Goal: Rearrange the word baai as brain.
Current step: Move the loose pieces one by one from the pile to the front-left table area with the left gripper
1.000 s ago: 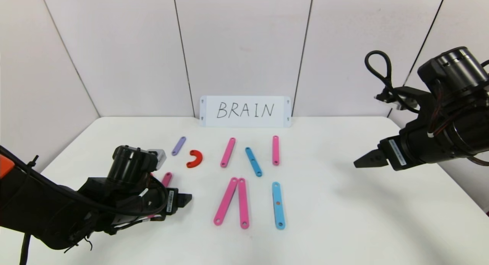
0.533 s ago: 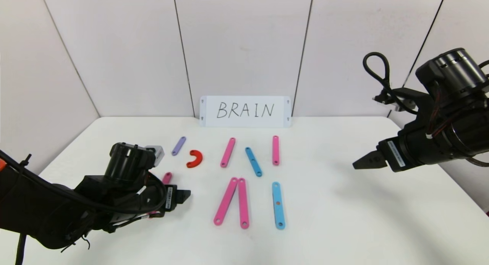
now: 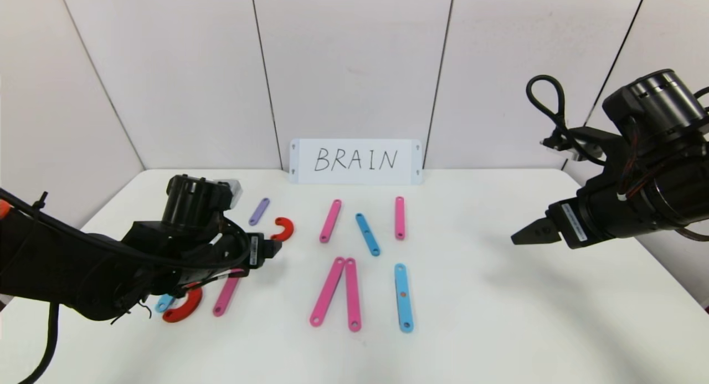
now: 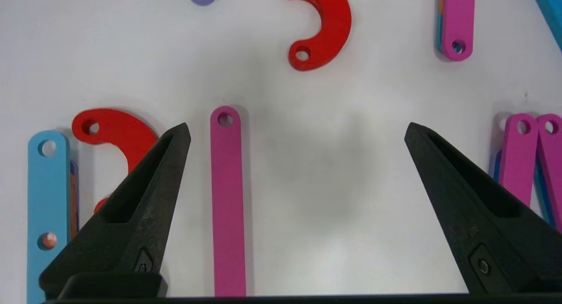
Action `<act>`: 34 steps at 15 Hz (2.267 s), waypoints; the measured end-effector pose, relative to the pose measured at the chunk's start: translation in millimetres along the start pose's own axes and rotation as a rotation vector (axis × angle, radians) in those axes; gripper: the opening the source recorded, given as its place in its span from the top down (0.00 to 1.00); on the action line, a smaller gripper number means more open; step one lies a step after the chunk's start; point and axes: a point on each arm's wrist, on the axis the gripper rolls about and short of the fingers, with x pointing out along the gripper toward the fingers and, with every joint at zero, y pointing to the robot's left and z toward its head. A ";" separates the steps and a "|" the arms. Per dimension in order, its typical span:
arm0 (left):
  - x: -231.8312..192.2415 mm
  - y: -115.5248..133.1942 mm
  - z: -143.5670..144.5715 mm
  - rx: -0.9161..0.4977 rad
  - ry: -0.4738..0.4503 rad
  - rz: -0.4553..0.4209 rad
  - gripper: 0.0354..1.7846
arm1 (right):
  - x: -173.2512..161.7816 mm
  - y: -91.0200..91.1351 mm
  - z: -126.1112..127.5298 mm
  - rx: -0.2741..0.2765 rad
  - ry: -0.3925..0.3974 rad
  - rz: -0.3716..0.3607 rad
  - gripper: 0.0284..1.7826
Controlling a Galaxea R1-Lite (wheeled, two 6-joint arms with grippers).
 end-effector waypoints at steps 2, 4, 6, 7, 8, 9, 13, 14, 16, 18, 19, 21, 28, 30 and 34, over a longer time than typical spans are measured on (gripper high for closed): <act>5.6 -4.2 12.7 -0.002 -0.012 -0.003 0.04 | 0.3 0.0 0.1 0.000 0.001 0.000 0.02; 17.5 -11.2 20.9 0.002 -0.012 -0.011 0.04 | 0.5 -0.5 0.9 0.002 -0.007 -0.003 0.02; 30.1 -17.0 26.1 0.006 -0.017 -0.019 0.04 | 1.4 -1.2 2.4 0.003 -0.021 -0.007 0.02; 35.5 -18.8 28.6 0.005 -0.020 -0.020 0.04 | 1.6 -1.2 2.3 0.005 -0.020 -0.007 0.02; 40.8 -20.4 30.2 0.006 -0.020 -0.021 0.04 | 1.6 -1.2 2.3 0.005 -0.021 -0.006 0.02; 45.5 -21.6 29.8 0.008 -0.012 -0.020 0.04 | 1.9 -1.1 2.4 0.004 -0.021 -0.007 0.02; 55.1 -24.0 27.2 0.015 0.002 -0.018 0.04 | 6.5 -1.1 2.8 0.003 -0.008 -0.025 0.02; 56.3 -24.3 27.0 0.018 0.001 -0.018 0.04 | 7.3 -0.9 2.7 0.003 -0.006 -0.027 0.02; 58.8 -24.6 26.7 0.033 0.002 -0.018 0.04 | 8.6 -0.8 2.7 0.002 -0.002 -0.027 0.02; 62.6 -25.2 24.8 0.041 0.009 -0.017 0.04 | 9.9 -0.8 2.8 0.002 0.002 -0.028 0.02; 64.9 -25.3 23.4 0.043 0.015 -0.016 0.04 | 10.5 -0.8 2.8 0.002 0.004 -0.029 0.02; 70.1 -25.7 20.7 0.044 0.028 -0.013 0.04 | 10.8 -0.8 2.9 0.002 0.005 -0.029 0.02; 79.5 -28.1 14.3 0.049 0.050 -0.013 0.04 | 11.7 -0.8 3.0 0.002 0.007 -0.029 0.02; 81.1 -28.2 12.8 0.050 0.055 -0.012 0.04 | 11.7 -0.8 3.0 0.002 0.007 -0.029 0.02; 82.5 -27.7 11.0 0.080 0.059 -0.002 0.04 | 11.7 -0.8 3.0 0.002 0.007 -0.027 0.02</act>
